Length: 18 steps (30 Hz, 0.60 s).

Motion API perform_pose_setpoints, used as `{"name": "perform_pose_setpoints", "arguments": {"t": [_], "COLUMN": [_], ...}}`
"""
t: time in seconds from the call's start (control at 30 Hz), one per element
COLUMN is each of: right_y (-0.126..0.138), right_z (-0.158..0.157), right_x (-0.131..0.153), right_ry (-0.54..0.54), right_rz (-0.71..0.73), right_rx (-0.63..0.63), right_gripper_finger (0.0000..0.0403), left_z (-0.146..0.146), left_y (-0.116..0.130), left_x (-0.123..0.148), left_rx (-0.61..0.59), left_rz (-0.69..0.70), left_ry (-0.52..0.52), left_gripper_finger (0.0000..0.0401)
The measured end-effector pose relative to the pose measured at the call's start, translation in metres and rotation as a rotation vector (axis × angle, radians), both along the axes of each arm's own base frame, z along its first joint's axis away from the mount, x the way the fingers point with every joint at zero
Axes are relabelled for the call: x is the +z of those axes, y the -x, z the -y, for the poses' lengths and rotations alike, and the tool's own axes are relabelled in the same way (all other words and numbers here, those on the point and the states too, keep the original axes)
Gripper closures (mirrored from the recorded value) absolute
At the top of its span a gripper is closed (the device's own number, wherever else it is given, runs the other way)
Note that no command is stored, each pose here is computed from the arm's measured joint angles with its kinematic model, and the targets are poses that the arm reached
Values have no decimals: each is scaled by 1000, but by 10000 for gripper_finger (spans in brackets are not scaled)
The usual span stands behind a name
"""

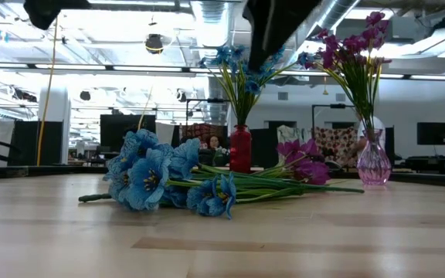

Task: Sort flowers into vase by color
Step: Put the blue flowers into the red vase

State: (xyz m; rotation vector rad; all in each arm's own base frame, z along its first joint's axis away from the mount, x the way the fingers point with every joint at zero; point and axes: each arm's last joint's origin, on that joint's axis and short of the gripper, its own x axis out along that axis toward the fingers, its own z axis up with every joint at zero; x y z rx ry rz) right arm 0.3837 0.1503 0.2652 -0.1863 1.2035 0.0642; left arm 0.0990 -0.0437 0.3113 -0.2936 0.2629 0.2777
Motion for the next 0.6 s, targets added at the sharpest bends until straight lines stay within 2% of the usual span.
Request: {"name": "perform_pose_setpoints", "arguments": {"t": [0.3,0.6], "right_y": [7,7], "right_z": [1,11], "right_x": [-40,-65], "right_ry": [17,5], "right_rz": [-73,-66], "right_rx": [2,-2], "right_gripper_finger": [82,82], "left_z": [-9,-13], "left_y": [-14,-38], "left_x": [-5,-11], "left_rx": [-8,-40], "left_rz": [-82,-162], "left_ry": [-14,-50], "left_gripper_finger": [223,223]}}
